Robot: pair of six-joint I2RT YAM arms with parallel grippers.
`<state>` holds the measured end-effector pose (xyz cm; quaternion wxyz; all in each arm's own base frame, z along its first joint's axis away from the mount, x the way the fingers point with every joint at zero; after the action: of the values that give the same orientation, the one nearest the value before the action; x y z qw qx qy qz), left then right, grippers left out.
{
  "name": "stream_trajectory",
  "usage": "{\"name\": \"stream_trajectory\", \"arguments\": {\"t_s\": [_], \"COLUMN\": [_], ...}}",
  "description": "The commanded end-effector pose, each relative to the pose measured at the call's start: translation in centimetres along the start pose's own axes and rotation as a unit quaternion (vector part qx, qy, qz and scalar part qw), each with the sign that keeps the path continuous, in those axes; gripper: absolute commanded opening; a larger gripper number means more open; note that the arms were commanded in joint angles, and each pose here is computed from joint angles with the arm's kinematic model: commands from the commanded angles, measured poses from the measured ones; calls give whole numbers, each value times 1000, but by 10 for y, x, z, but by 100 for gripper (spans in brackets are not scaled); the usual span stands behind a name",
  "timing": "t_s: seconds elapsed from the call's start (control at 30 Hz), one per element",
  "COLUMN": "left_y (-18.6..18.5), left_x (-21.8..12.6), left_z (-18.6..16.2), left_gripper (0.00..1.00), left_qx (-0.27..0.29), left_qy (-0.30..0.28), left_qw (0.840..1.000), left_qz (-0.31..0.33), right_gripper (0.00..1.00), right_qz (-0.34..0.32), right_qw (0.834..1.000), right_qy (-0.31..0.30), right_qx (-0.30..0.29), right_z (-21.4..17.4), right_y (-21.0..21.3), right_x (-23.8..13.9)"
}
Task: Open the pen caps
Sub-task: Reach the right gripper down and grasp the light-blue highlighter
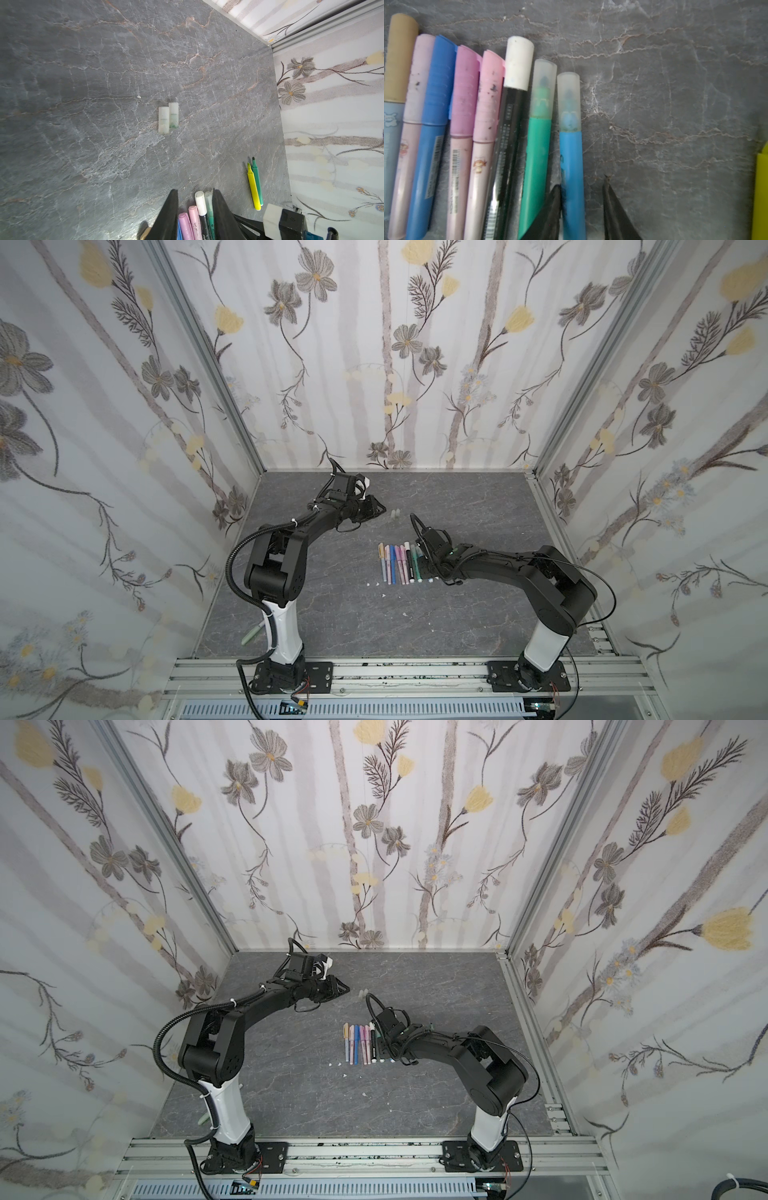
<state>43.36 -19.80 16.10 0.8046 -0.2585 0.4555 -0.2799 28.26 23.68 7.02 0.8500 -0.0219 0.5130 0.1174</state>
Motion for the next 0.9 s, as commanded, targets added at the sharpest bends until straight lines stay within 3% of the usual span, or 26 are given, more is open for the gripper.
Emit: {"name": "stream_trajectory", "arguments": {"t_s": [0.0, 0.4, 0.87], "left_y": [-8, -12, -51], "left_x": [-4, -6, -9], "left_z": [6, 7, -9], "left_gripper": [28, 28, 29], "left_qx": [17, 17, 34], "left_qy": [-13, -11, 15], "left_qw": [1000, 1000, 995], "left_qz": [-14, -21, -93], "right_gripper": [31, 14, 3], "right_qz": [-19, -42, 5], "right_qw": [1000, 998, 1000], "right_qy": [18, 40, -26], "right_qx": [-3, -16, -14], "right_z": [-11, -31, -1], "right_y": [-7, -19, -19], "right_x": [3, 8, -32]}}
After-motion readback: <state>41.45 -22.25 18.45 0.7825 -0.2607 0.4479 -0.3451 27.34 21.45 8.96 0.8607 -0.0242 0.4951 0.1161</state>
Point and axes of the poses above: each gripper's point midway between its finger pads, its own x axis out along the fingers, its own y axis along the line the jaws close on, z = x × y, the point moved 6 cm from there along -x, back along the fingers, and after that the axes turned 2 degrees about x, right-handed, at the moved point
